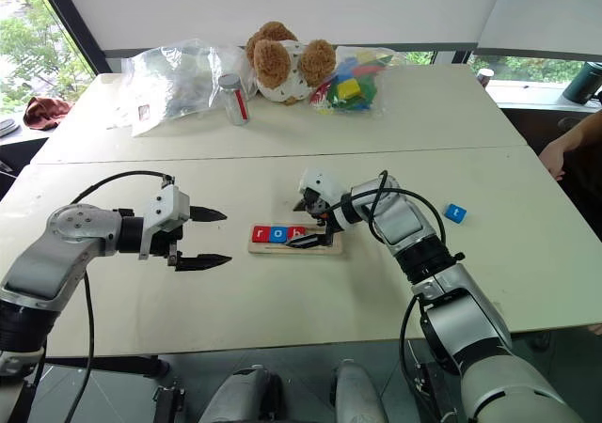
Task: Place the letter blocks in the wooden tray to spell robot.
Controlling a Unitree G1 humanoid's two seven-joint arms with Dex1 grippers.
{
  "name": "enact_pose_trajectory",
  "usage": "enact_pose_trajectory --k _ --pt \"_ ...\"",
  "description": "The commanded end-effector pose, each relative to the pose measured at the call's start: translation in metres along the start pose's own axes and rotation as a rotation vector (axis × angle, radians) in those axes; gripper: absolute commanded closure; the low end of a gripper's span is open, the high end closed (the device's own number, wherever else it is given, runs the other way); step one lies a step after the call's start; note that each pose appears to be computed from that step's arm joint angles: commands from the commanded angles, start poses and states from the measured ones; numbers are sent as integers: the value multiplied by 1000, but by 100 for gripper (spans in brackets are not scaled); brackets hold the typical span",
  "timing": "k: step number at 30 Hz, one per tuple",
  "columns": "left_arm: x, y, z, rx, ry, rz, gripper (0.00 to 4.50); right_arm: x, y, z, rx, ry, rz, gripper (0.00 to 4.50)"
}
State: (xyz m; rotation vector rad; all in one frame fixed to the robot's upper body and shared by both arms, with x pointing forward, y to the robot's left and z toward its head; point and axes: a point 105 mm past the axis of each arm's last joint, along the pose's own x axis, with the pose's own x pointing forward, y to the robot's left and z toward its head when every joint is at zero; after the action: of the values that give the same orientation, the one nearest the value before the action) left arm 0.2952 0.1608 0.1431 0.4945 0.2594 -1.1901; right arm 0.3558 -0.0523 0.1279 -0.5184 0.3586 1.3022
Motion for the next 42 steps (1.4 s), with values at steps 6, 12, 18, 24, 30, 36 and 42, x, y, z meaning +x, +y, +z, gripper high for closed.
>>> enact_pose_trajectory --k 6,12,18,24,30,36,42 --pt "4 -3 44 28 -191 -2 0 -104 -56 30 183 -266 -648 2" --pt "18 -8 61 25 -238 -56 0 -141 -47 -32 417 -177 -1098 2" --pt "29 -6 56 46 -215 -93 0 -134 -36 -74 515 -104 -1170 2" --pt "31 -1 45 20 -192 -76 0 -121 -37 -95 538 -73 -1141 2" --pt "28 0 39 14 -177 -48 0 -115 -48 -114 610 -62 -1147 2" --pt "27 -1 33 1 -165 -27 0 -109 -57 -116 601 -70 -1140 129" --pt "27 -1 33 2 -168 -22 0 -104 -55 -113 611 -74 -1143 327"
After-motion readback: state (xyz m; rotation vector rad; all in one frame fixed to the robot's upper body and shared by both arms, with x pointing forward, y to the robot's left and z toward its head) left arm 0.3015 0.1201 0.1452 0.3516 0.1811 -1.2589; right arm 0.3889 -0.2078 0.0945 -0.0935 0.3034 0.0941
